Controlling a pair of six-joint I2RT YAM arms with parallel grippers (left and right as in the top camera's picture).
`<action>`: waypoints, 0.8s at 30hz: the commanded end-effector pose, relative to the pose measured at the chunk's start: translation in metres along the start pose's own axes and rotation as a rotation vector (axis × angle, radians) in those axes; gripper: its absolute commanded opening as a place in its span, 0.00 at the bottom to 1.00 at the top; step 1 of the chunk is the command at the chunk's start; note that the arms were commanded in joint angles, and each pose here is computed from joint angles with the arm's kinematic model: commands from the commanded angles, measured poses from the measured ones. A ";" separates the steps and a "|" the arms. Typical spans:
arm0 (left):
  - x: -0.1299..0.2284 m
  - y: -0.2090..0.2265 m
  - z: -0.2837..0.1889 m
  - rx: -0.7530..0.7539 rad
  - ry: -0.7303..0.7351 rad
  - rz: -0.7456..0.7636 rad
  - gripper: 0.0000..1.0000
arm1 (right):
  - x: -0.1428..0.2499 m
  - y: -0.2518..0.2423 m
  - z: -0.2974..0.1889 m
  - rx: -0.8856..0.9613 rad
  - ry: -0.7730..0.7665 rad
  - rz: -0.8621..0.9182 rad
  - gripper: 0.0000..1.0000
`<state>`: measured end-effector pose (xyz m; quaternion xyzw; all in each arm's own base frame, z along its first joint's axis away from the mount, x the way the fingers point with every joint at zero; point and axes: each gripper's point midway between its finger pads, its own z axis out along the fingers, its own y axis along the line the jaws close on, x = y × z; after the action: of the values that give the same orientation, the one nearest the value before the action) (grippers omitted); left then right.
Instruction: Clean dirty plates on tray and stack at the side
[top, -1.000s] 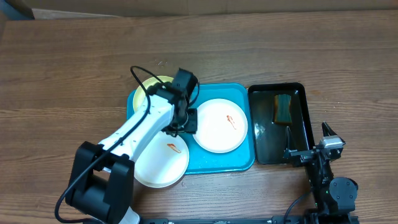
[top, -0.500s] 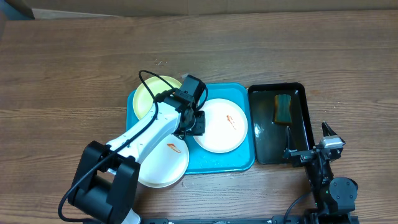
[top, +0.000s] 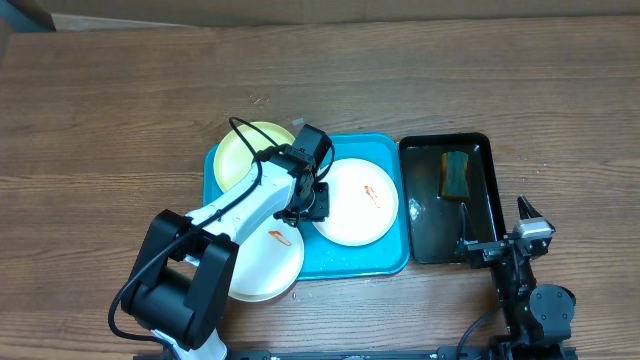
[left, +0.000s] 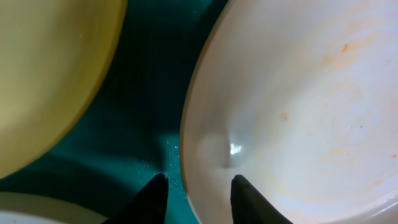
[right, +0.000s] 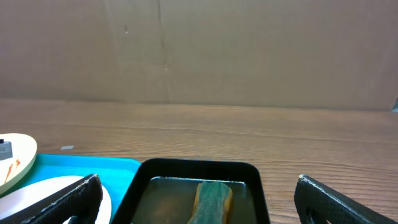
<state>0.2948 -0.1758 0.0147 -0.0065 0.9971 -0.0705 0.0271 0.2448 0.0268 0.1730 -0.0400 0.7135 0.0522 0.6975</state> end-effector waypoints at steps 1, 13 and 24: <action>0.001 0.001 0.003 0.010 0.010 -0.026 0.34 | 0.000 -0.002 0.000 0.010 -0.010 0.004 1.00; -0.007 0.001 0.002 0.026 -0.013 -0.037 0.29 | -0.005 0.025 -0.002 -0.149 -0.027 0.001 1.00; -0.008 0.002 0.001 0.071 0.008 -0.065 0.30 | -0.055 0.004 -0.011 -0.008 0.082 0.096 1.00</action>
<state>0.3063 -0.1713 0.0166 -0.0335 0.9943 -0.0962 0.0319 0.2354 0.0362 0.1864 -0.0382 0.7559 0.0909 0.6473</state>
